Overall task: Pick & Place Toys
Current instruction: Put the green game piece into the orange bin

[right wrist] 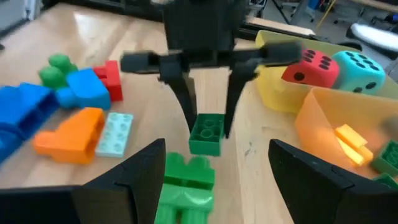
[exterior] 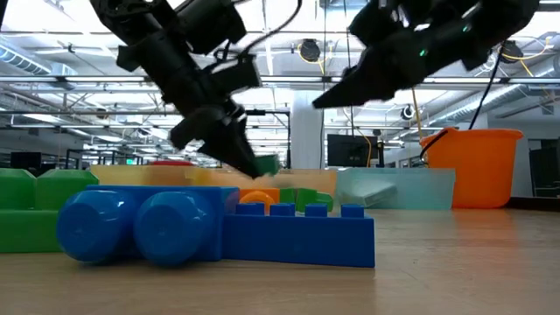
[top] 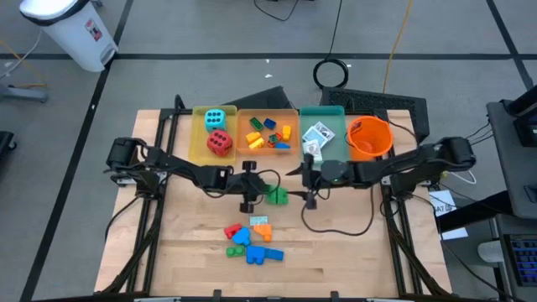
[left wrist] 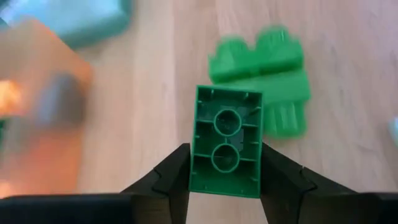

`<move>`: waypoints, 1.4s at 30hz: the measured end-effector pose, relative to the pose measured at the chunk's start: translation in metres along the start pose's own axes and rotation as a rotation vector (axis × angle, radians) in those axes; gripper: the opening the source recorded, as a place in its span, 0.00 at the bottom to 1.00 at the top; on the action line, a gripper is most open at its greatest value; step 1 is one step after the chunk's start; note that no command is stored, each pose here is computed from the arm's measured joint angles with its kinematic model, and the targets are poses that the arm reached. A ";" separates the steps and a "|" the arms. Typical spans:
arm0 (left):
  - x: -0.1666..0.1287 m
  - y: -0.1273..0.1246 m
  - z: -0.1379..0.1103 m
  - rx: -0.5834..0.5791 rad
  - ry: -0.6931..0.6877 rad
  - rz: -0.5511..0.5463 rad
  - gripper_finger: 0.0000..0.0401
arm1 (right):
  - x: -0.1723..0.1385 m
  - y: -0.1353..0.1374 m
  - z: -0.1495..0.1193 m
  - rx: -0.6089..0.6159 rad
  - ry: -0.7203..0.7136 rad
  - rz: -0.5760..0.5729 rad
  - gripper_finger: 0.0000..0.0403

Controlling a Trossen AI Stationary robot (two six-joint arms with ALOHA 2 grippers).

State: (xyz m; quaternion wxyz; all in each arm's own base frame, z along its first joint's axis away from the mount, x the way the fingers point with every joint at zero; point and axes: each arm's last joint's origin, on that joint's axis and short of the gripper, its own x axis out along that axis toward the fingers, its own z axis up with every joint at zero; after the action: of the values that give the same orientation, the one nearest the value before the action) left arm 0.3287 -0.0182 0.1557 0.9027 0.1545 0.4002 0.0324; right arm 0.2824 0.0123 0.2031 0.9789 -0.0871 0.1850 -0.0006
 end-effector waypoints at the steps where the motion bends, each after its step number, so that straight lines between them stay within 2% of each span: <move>1: -0.001 0.001 0.003 -0.006 -0.026 0.010 0.37 | 0.006 0.001 -0.003 -0.019 -0.001 -0.003 0.63; 7: -0.015 0.007 0.013 0.004 -0.089 0.087 0.40 | 0.030 0.003 -0.019 -0.123 -0.019 -0.038 0.63; 14: -0.019 0.009 0.020 0.004 -0.150 0.114 0.37 | 0.044 0.001 -0.023 -0.116 -0.111 -0.066 0.63; 20: -0.020 0.008 0.024 0.016 -0.187 0.118 0.38 | 0.050 -0.001 -0.031 -0.129 -0.094 -0.074 0.63; 26: -0.020 0.007 0.025 0.058 -0.188 0.122 0.38 | 0.049 -0.001 -0.027 -0.126 -0.132 -0.084 0.62; 32: -0.020 0.009 0.024 0.062 -0.186 0.126 0.37 | 0.049 -0.002 -0.026 -0.125 -0.143 -0.092 0.56; 37: -0.020 0.009 0.025 0.084 -0.188 0.134 0.40 | 0.049 -0.002 -0.026 -0.121 -0.134 -0.130 0.47; 42: -0.020 0.010 0.025 0.097 -0.188 0.137 0.37 | 0.049 -0.002 -0.026 -0.122 -0.133 -0.127 0.38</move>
State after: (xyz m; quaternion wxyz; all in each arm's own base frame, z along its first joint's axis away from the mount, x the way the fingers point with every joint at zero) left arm 0.3338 -0.0191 0.1885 0.9234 0.2271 0.3036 0.0599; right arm 0.3188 0.0041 0.1619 0.9799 -0.1578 0.1134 -0.0458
